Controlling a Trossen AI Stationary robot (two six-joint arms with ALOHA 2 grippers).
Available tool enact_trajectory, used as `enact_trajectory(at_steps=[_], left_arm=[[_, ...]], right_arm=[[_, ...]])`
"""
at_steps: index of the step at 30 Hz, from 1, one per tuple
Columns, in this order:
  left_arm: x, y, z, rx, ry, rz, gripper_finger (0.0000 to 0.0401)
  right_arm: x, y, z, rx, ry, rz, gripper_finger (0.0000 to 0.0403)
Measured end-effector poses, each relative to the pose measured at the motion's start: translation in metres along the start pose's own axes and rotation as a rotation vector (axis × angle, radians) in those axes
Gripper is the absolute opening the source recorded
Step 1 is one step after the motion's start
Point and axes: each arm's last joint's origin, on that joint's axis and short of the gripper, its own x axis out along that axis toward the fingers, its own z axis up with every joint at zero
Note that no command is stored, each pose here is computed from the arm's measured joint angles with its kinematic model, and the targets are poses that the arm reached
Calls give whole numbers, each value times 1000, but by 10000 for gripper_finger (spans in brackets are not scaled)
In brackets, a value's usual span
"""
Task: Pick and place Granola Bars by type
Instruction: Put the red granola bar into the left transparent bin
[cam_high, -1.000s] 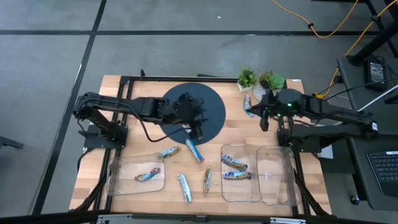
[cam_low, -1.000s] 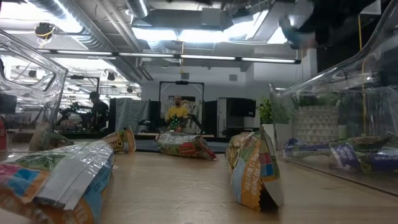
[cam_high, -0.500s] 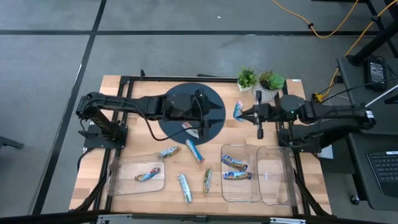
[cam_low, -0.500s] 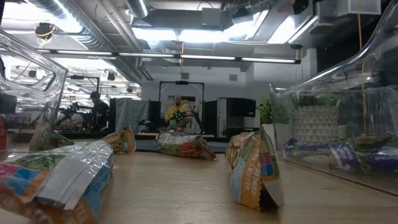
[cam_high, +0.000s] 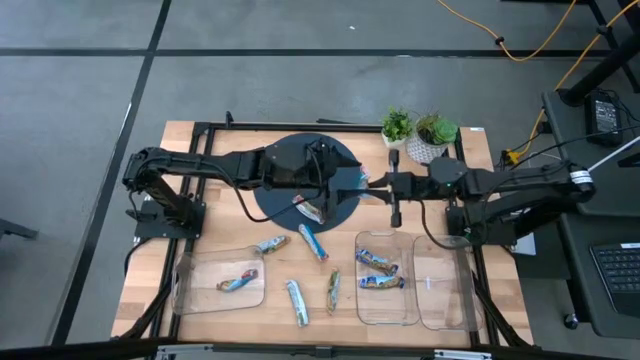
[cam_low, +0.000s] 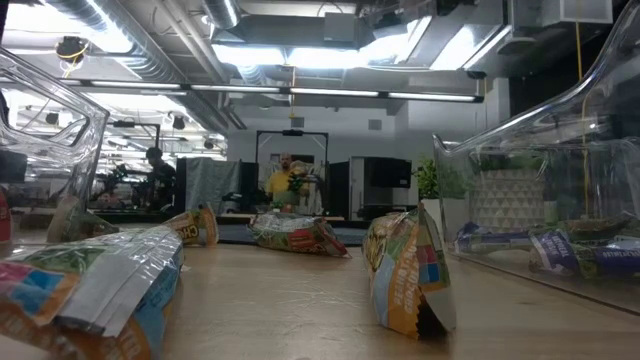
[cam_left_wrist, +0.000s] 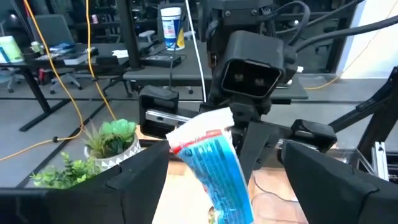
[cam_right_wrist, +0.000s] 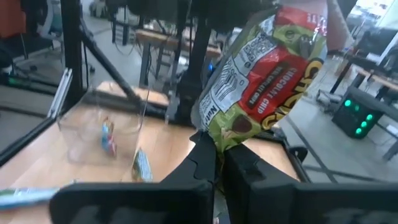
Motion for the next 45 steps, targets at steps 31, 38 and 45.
enact_trajectory(at_steps=[31, 38, 45], left_arm=[[10, 2, -7, -30, 20, -122, 14], [4, -1, -6, -25, 42, -123, 14], [-25, -14, 2, 1, 97, -148, 12]], right_arm=[[4, 6, 12, -17, -70, 46, 45], [-10, 6, 11, 9, -3, 99, 101], [-46, 1, 16, 48, 154, 84, 167]])
